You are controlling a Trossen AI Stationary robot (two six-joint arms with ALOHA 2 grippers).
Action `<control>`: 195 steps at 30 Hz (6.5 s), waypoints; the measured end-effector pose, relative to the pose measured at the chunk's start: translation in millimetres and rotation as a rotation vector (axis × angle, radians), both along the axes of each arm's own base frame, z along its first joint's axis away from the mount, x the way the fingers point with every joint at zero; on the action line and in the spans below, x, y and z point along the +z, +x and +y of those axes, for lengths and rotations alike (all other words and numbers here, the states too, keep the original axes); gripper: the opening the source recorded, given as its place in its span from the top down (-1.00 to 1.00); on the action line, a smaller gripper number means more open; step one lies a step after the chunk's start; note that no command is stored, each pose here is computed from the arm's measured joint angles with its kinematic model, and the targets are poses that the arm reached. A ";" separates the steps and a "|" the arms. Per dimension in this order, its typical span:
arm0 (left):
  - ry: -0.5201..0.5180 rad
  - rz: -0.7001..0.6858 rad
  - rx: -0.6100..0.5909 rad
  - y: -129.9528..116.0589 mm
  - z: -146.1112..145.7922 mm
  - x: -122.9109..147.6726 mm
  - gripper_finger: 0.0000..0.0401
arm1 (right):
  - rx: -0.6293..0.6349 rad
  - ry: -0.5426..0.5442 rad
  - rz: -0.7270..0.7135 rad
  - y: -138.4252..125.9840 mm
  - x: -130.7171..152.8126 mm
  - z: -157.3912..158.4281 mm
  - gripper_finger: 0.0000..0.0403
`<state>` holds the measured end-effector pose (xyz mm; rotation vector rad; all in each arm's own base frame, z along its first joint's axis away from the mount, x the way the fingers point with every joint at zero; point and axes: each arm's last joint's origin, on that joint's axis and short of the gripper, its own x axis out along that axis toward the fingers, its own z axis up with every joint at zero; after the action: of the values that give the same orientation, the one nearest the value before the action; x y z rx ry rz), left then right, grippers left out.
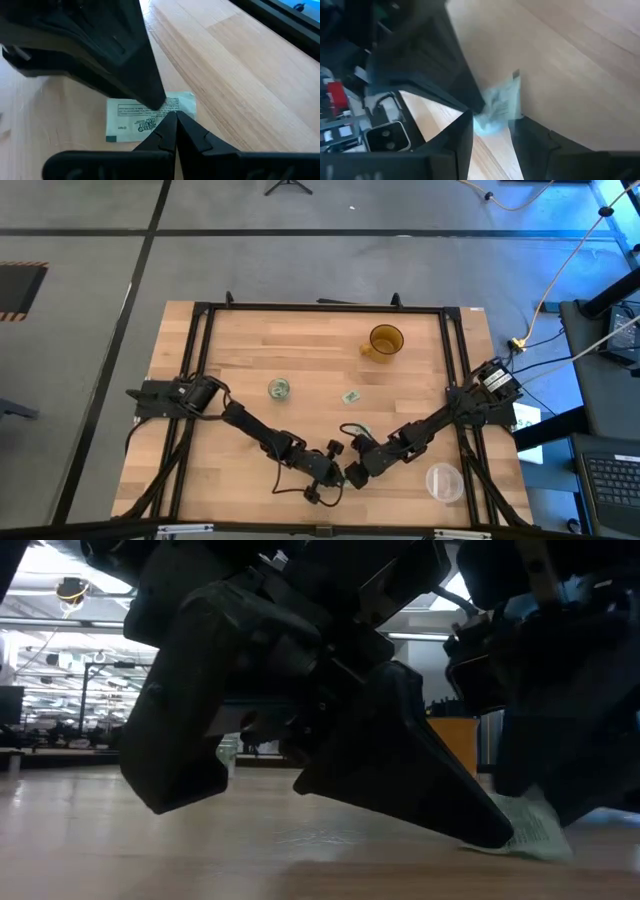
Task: Pick and place Stevia / Truvia into bins
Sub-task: Put the stevia packet into the transparent container
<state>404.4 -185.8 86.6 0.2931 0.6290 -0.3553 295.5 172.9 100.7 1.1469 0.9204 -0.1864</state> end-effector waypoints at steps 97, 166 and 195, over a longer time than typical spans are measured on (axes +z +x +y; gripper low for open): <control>-0.584 -0.280 0.636 -132.9 119.2 208.9 0.18 | 0.405 -0.827 -0.412 32.0 223.7 -119.5 0.99; -0.581 -0.302 0.489 -110.6 147.9 204.7 0.98 | 0.427 -0.803 -0.457 51.8 208.8 -115.7 0.88; -0.393 -0.593 0.510 -213.4 201.9 190.8 0.98 | 0.441 -0.755 -0.270 32.6 204.1 -120.1 0.21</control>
<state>191.0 16.1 277.4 -0.1452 0.0285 0.1084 328.2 52.9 304.9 0.2494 0.7388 -0.0080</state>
